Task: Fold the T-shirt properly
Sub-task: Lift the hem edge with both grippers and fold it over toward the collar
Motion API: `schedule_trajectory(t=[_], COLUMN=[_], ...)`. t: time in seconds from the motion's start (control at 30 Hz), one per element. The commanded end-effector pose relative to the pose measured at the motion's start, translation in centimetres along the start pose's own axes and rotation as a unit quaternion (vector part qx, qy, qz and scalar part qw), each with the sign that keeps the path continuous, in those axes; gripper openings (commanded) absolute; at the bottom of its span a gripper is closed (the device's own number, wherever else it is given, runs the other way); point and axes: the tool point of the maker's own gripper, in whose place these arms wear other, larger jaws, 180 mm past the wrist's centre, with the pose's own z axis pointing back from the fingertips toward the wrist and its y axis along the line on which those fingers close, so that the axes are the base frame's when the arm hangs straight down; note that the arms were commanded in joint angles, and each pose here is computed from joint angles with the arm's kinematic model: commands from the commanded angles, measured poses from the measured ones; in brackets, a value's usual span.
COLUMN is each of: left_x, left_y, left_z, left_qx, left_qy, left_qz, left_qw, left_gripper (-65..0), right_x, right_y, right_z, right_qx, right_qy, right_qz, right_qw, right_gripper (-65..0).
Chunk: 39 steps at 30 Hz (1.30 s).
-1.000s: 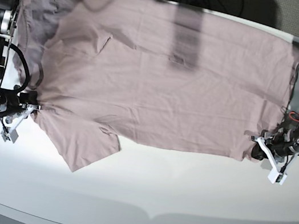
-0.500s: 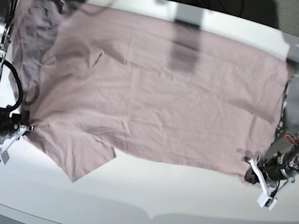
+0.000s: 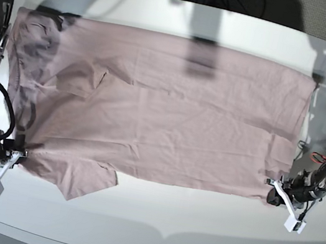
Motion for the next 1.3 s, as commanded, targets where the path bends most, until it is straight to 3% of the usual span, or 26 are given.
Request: schedule_trajectory(t=[0.0, 0.3, 0.5, 0.67, 0.77, 0.97, 1.27], left_x=[2.7, 1.8, 1.9, 2.0, 1.9, 2.3, -0.4], left_y=[0.7, 0.1, 0.8, -0.2, 0.4, 0.2, -2.3], left_z=[0.7, 0.8, 1.9, 3.8, 5.4, 8.6, 11.0], left_qx=[0.005, 0.000, 0.078, 0.083, 0.109, 0.121, 0.114], left_qy=[-0.028, -0.020, -0.028, -0.037, -0.030, -0.060, -0.050], left_qz=[-0.005, -0.018, -0.073, -0.109, -0.146, -0.145, -0.169], left_qw=[1.000, 1.000, 0.994, 0.990, 0.983, 0.980, 0.978], left_gripper=[-65.0, -65.0, -65.0, -65.0, -65.0, -65.0, -65.0], right_x=[2.8, 2.6, 1.4, 1.7, 1.1, -0.9, -3.5], right_y=[-1.1, 1.0, 3.0, 1.7, 0.5, 0.8, 4.4], right_z=[1.7, 1.6, 1.8, 4.2, 5.9, 8.8, 10.7], right_qx=[-0.011, 0.000, -0.007, -0.029, -0.041, -0.045, -0.043], right_qy=[-0.039, -0.075, -0.096, -0.135, -0.155, -0.182, -0.174], right_qz=[0.006, 0.047, 0.076, 0.052, 0.040, 0.044, 0.107], right_qw=[0.9992, 0.9961, 0.9925, 0.9891, 0.9862, 0.9812, 0.9780], right_gripper=[-65.0, -65.0, -65.0, -65.0, -65.0, -65.0, -65.0])
